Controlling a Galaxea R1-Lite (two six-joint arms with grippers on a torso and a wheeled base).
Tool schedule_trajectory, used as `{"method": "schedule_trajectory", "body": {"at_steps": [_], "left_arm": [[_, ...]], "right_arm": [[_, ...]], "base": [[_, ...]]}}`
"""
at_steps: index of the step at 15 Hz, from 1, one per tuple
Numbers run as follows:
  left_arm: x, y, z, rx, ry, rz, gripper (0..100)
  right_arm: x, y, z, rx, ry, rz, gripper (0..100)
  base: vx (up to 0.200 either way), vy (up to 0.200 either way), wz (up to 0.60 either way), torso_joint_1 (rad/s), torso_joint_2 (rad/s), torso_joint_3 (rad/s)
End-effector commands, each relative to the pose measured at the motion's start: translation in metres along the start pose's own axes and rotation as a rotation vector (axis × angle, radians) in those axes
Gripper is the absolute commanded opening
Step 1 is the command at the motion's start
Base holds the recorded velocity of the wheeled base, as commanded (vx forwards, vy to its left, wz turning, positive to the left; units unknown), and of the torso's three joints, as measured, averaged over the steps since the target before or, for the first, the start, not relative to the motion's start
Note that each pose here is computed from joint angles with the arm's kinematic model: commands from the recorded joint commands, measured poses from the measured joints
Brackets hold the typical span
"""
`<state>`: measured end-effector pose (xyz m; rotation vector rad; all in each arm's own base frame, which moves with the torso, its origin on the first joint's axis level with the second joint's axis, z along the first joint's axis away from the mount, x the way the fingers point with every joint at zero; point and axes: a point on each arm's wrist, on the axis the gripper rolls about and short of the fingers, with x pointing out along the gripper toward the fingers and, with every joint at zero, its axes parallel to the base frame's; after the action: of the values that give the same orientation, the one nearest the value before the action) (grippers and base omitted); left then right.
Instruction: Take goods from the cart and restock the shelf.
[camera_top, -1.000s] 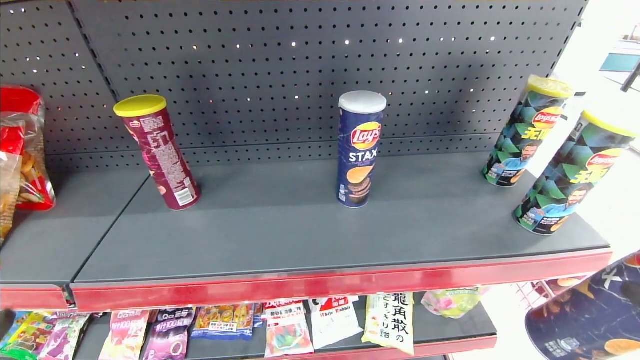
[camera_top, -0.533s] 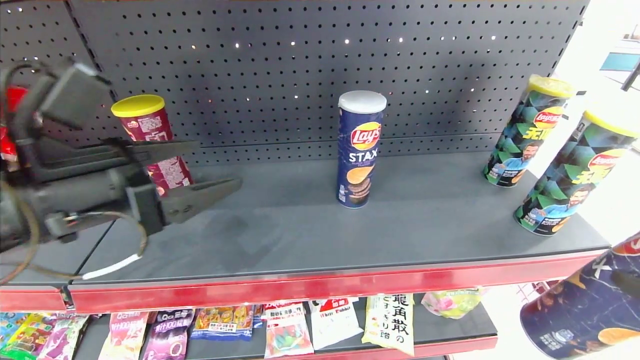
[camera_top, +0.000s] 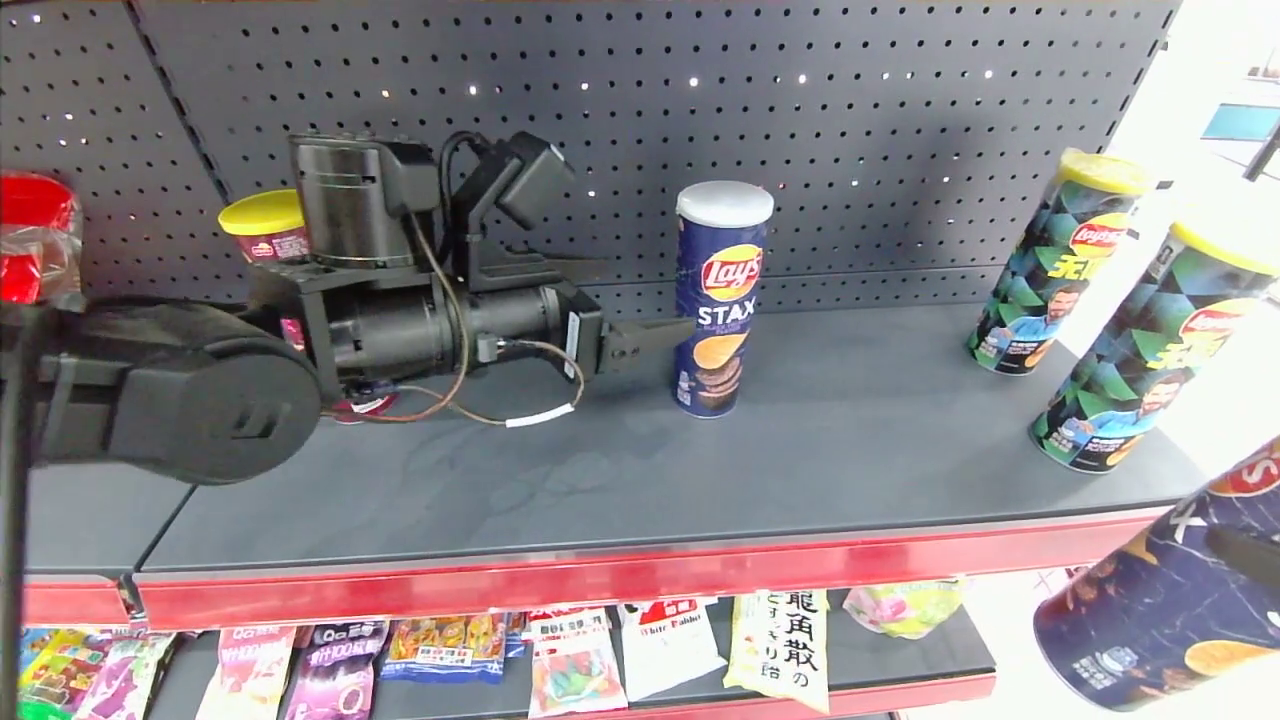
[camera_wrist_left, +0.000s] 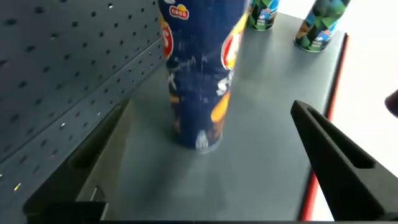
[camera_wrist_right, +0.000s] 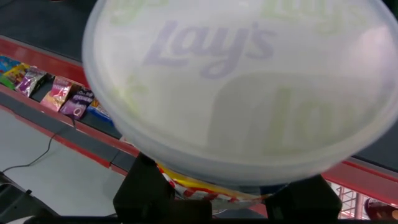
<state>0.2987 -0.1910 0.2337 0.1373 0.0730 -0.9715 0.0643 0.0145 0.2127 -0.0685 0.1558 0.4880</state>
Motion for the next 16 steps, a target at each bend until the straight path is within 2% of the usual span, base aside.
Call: {"method": "schedule_trajectory", "body": {"at_steps": [1, 6, 10, 13, 15, 16], "left_arm": [[0.025, 0.004, -0.012, -0.008, 0.023, -0.017, 100], [0.056, 0.015, -0.004, 0.016, -0.03, -0.019, 100], [0.059, 0.016, -0.006, 0.016, -0.026, -0.018, 100], [0.068, 0.02, -0.009, 0.038, -0.031, -0.012, 100], [0.079, 0.025, 0.0, 0.056, -0.07, -0.01, 100], [0.083, 0.027, 0.001, 0.057, -0.074, -0.006, 100]], "right_arm": [[0.002, -0.001, 0.001, 0.001, 0.004, 0.001, 0], [0.0, 0.0, -0.001, 0.0, 0.003, -0.001, 0], [0.0, 0.0, -0.001, 0.0, 0.003, -0.002, 0], [0.0, 0.0, -0.001, 0.001, 0.003, -0.004, 0], [0.0, 0.0, -0.001, 0.001, 0.003, -0.005, 0], [0.0, 0.0, -0.001, 0.001, 0.003, -0.005, 0]], "base": [[0.0, 0.0, 0.0, 0.0, 0.0, 0.0], [0.0, 0.0, 0.0, 0.0, 0.0, 0.0], [0.0, 0.0, 0.0, 0.0, 0.0, 0.0], [0.0, 0.0, 0.0, 0.0, 0.0, 0.0], [0.0, 0.0, 0.0, 0.0, 0.0, 0.0], [0.0, 0.0, 0.0, 0.0, 0.0, 0.0]]}}
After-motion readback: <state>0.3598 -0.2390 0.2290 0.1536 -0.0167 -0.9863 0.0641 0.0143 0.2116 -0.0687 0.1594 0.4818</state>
